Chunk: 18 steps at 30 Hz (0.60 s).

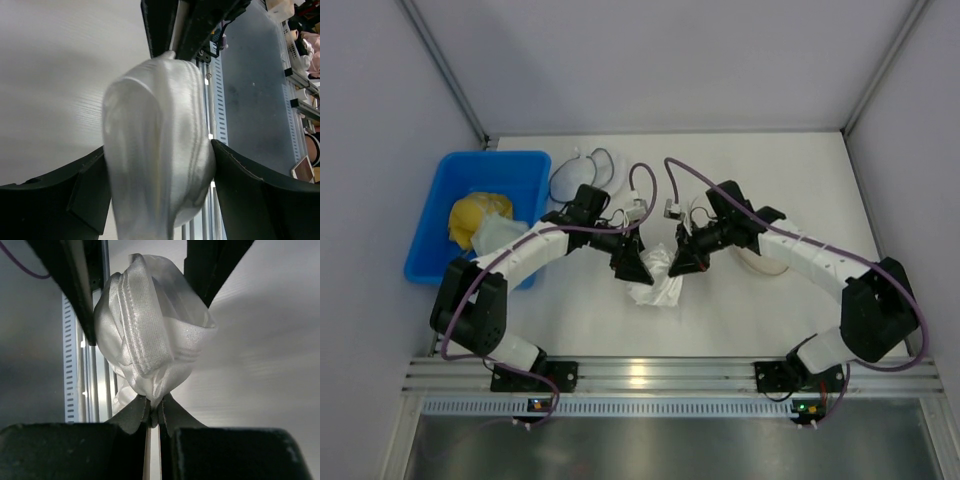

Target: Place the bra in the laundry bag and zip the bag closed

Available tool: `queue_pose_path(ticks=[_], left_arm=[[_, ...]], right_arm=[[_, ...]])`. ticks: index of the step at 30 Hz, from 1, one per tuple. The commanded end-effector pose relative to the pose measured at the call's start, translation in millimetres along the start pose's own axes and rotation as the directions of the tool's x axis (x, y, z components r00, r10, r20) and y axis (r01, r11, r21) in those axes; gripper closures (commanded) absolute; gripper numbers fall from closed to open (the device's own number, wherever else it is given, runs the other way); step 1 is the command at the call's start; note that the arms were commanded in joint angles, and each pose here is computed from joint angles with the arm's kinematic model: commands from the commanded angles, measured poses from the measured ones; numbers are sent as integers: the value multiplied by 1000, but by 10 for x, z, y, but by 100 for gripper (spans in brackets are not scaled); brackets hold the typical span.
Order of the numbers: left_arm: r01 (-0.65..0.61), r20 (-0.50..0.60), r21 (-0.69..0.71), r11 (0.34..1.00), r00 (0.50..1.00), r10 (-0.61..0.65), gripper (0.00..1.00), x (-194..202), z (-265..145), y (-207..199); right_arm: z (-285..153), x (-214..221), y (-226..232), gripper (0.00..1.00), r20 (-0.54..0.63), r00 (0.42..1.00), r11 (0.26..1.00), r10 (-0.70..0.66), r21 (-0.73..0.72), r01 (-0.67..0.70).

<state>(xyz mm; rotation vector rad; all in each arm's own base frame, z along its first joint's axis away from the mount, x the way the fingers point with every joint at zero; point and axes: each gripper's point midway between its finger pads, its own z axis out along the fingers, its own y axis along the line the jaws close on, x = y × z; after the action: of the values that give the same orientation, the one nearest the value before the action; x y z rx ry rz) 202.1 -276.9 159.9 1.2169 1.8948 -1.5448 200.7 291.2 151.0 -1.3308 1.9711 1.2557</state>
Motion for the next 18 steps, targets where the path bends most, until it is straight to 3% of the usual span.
queue_pose_path(ticks=[1,9,10,12,15,18], left_arm=[[-58,21,42,997,998,57,23,-72,-14,-124],[-4,13,106,994,1000,2,50,-182,72,-243],[3,9,126,992,1000,-5,59,-192,94,-285],[28,5,146,989,1000,-29,64,-197,110,-313],[33,-5,176,984,999,-33,96,-208,148,-420],[64,-24,178,982,998,-60,100,-219,192,-496]], right_arm=[[-49,-280,338,100,42,981,979,-187,-70,190],[22,-321,512,100,40,970,965,-241,-98,243],[13,-336,517,100,42,969,964,-244,-95,247],[2,-361,513,100,44,966,963,-253,-88,256],[3,-379,489,100,42,966,963,-255,-75,258],[-11,-409,441,92,36,970,970,-239,-40,241]])
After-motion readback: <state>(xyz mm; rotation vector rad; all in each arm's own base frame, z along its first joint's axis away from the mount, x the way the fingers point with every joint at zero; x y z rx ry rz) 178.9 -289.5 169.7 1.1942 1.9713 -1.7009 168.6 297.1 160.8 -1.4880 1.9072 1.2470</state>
